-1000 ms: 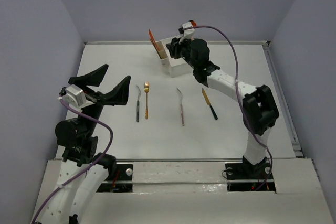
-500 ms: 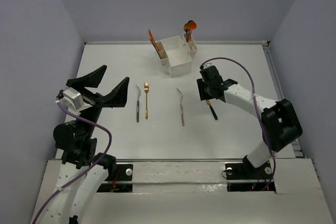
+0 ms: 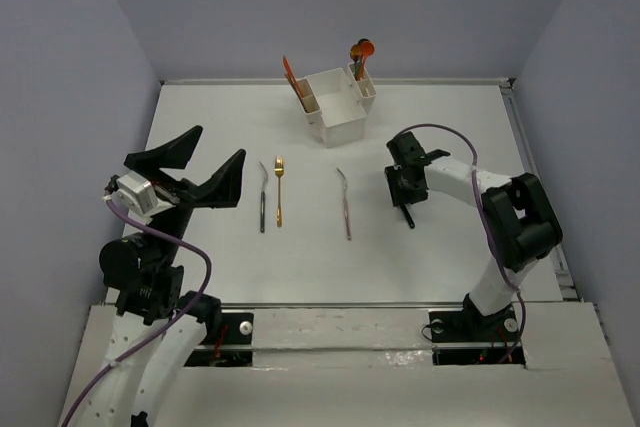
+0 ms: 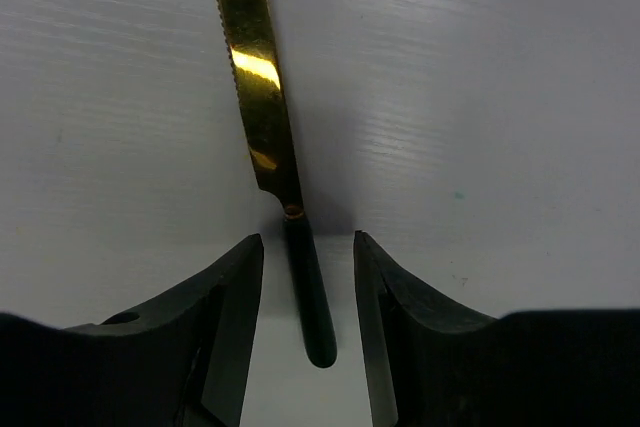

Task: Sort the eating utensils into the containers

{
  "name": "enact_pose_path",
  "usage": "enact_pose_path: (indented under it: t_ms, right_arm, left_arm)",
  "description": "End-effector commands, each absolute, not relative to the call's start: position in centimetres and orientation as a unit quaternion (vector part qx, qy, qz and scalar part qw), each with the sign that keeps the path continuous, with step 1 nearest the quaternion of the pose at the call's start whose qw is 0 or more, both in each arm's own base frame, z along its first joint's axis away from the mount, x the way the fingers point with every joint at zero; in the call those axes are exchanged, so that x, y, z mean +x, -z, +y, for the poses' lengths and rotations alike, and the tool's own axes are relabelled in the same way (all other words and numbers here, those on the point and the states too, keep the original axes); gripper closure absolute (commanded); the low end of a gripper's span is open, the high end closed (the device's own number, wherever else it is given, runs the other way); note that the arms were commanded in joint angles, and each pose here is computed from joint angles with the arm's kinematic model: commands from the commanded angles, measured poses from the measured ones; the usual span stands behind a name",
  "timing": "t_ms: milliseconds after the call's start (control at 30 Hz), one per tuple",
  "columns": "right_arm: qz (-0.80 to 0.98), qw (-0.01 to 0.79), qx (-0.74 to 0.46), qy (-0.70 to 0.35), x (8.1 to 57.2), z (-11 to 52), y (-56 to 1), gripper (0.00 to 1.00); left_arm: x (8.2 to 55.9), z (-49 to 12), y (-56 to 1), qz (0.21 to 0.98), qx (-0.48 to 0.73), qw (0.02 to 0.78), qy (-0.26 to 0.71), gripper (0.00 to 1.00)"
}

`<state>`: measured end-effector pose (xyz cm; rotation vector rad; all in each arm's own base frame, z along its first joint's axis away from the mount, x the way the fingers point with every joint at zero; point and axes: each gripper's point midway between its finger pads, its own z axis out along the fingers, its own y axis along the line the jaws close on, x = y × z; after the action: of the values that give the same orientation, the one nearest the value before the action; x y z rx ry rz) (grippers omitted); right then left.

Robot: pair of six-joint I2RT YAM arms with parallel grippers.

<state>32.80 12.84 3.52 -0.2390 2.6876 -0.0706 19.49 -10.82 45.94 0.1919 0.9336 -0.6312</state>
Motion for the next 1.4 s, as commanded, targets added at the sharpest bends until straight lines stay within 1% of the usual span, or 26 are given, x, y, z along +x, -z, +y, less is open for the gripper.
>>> enact_pose_path:
  t_ms: [0, 67, 167, 200, 300, 400, 433, 467, 600, 667, 700, 733, 767, 833, 867, 967, 1000, 1067, 1100, 1133, 1200, 1267, 1300, 1333, 1367]
  right_arm:
    - [0.975, 0.207, -0.077, 0.012, 33.3, 12.3, -3.4, 0.53]
    - [0.978, 0.194, -0.082, 0.005, 33.1, 12.6, -2.7, 0.55]
    - [0.980, 0.179, -0.086, 0.003, 32.9, 12.8, -1.7, 0.61]
    - [0.980, 0.179, -0.088, 0.001, 32.9, 12.9, -1.6, 0.69]
    - [0.980, 0.176, -0.088, -0.006, 33.0, 13.2, -1.2, 0.76]
    - [0.981, 0.172, -0.090, -0.017, 32.9, 13.7, -1.2, 0.89]
    - [0.980, 0.176, -0.089, -0.019, 33.0, 13.7, -1.4, 0.97]
    - [0.979, 0.182, -0.087, -0.020, 33.1, 13.8, -1.7, 1.00]
    - [0.967, 0.237, -0.084, -0.038, 34.6, 14.4, -5.1, 1.00]
    - [0.951, 0.286, -0.088, -0.072, 35.5, 15.5, -8.7, 1.00]
    - [0.934, 0.332, -0.091, -0.098, 36.5, 16.3, -11.7, 1.00]
    - [0.922, 0.356, -0.093, -0.118, 37.0, 17.0, -13.3, 1.00]
    - [0.899, 0.394, -0.100, -0.162, 38.1, 18.7, -15.8, 1.00]
    - [0.868, 0.446, -0.101, -0.195, 39.3, 20.3, -19.4, 1.00]
    - [0.841, 0.492, -0.093, -0.205, 40.9, 20.7, -22.2, 1.00]
    - [0.803, 0.538, -0.090, -0.238, 42.9, 23.1, -25.8, 1.00]
    - [0.771, 0.569, -0.099, -0.267, 44.3, 25.0, -28.2, 1.00]
    - [0.743, 0.593, -0.107, -0.293, 45.6, 26.8, -30.2, 1.00]
    - [0.714, 0.618, -0.113, -0.308, 46.9, 28.4, -31.9, 1.00]
    - [0.711, 0.622, -0.113, -0.309, 47.6, 28.8, -31.3, 1.00]
    - [0.668, 0.657, -0.119, -0.328, 49.1, 30.4, -34.6, 1.00]
    - [0.648, 0.673, -0.122, -0.336, 51.4, 31.8, -35.4, 1.00]
    - [0.646, 0.673, -0.124, -0.338, 52.9, 32.7, -34.0, 1.00]
    - [0.623, 0.687, -0.131, -0.349, 53.3, 33.8, -36.0, 1.00]
    - [0.618, 0.691, -0.133, -0.350, 54.0, 34.2, -35.9, 1.00]
  left_arm:
    - [17.7, -10.7, -48.3, 0.401, 0.100, 0.858, 0.305, 0.01]
    - [17.5, -10.6, -48.4, 0.398, 0.101, 0.859, 0.306, 0.01]
    - [17.5, -10.6, -48.4, 0.399, 0.100, 0.859, 0.306, 0.01]
    - [17.6, -10.6, -48.4, 0.399, 0.101, 0.859, 0.305, 0.01]
    - [17.6, -10.7, -48.4, 0.400, 0.101, 0.858, 0.305, 0.01]
    - [17.5, -10.7, -48.4, 0.399, 0.102, 0.858, 0.306, 0.01]
    - [17.6, -10.7, -48.4, 0.399, 0.101, 0.858, 0.306, 0.01]
    - [17.6, -10.6, -48.4, 0.399, 0.101, 0.859, 0.305, 0.01]
    - [17.6, -10.7, -48.4, 0.400, 0.102, 0.858, 0.307, 0.01]
    - [17.7, -10.8, -48.3, 0.401, 0.103, 0.857, 0.307, 0.01]
    - [17.7, -10.8, -48.3, 0.402, 0.103, 0.857, 0.307, 0.01]
    - [17.7, -10.8, -48.3, 0.402, 0.103, 0.857, 0.307, 0.01]
    - [17.8, -10.8, -48.2, 0.403, 0.103, 0.856, 0.307, 0.01]
    - [18.0, -10.9, -48.1, 0.405, 0.103, 0.855, 0.308, 0.01]
    - [18.1, -10.9, -48.1, 0.407, 0.103, 0.854, 0.307, 0.01]
    - [18.5, -11.0, -47.9, 0.411, 0.101, 0.853, 0.305, 0.01]
    - [18.6, -10.9, -47.9, 0.412, 0.099, 0.853, 0.304, 0.01]
    - [18.8, -10.9, -47.8, 0.414, 0.098, 0.853, 0.302, 0.01]
    - [18.8, -10.9, -47.8, 0.415, 0.097, 0.853, 0.302, 0.01]
    - [18.9, -10.9, -47.8, 0.415, 0.097, 0.853, 0.301, 0.01]
    - [19.2, -10.7, -47.7, 0.418, 0.094, 0.853, 0.297, 0.01]
    - [19.3, -10.8, -47.6, 0.420, 0.093, 0.853, 0.297, 0.01]
    - [19.3, -10.8, -47.6, 0.420, 0.094, 0.853, 0.296, 0.01]
    - [19.6, -10.7, -47.5, 0.422, 0.093, 0.853, 0.292, 0.01]
    - [19.6, -10.7, -47.5, 0.423, 0.093, 0.852, 0.293, 0.01]
